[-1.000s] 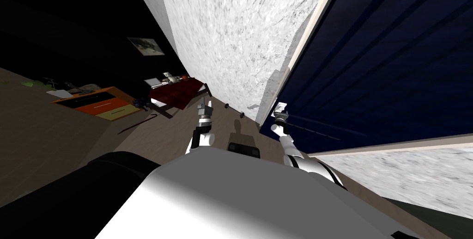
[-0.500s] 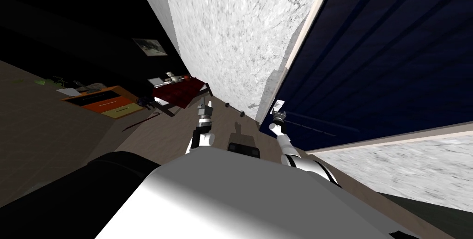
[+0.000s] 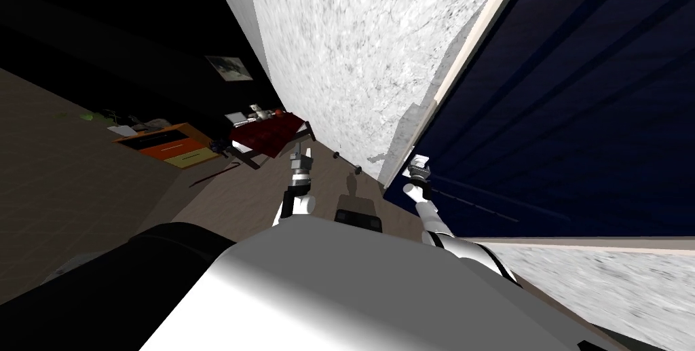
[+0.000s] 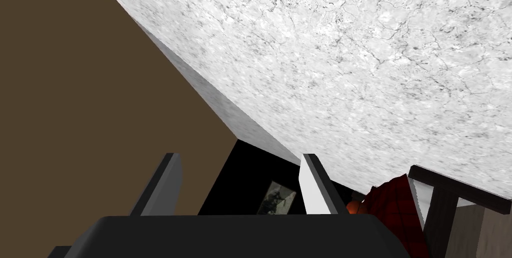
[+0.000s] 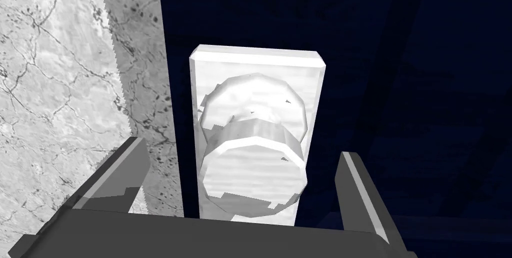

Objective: Pull the door open

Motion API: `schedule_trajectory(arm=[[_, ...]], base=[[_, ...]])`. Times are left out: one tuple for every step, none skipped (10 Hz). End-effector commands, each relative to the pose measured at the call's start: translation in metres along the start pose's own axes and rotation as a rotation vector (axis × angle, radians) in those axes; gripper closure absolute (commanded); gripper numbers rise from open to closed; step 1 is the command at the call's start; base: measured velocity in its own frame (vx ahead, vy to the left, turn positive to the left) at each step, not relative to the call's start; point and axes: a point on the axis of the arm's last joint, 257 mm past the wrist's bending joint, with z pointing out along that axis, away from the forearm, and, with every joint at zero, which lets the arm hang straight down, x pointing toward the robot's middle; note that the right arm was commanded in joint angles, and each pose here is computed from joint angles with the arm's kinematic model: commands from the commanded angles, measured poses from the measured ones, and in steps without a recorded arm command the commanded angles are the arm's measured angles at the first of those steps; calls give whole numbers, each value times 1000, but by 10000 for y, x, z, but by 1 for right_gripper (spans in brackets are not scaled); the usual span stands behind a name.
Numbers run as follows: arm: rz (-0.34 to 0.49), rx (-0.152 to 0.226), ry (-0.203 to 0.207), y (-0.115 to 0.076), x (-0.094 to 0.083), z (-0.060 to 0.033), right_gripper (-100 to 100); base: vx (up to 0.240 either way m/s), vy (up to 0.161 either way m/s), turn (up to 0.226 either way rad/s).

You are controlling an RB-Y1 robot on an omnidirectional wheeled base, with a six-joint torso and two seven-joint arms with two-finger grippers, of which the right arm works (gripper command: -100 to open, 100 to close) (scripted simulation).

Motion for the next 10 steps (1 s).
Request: schedule_trajectory(arm=[[2, -14, 1, 173, -5, 24, -100], [-2, -8, 0, 112, -4, 27, -100], [-2, -8, 0, 112, -4, 27, 100], [-2, -8, 0, 112, -4, 27, 100], [-2, -8, 0, 112, -4, 27, 100], [-2, -8, 0, 112, -4, 27, 100], [-2, -8, 0, 112, -4, 27, 100], [-2, -8, 0, 112, -4, 27, 100], [-1, 7, -4, 110, -22, 16, 100], [1, 16, -2, 105, -16, 15, 100]], base=[[145, -21, 73], [65, -14, 12], [-5, -1, -27], [-26, 0, 5], [-22, 0, 13], [-12, 1, 1], [0, 0, 0], [0, 0, 0], [-167, -31, 127], [-275, -42, 195]])
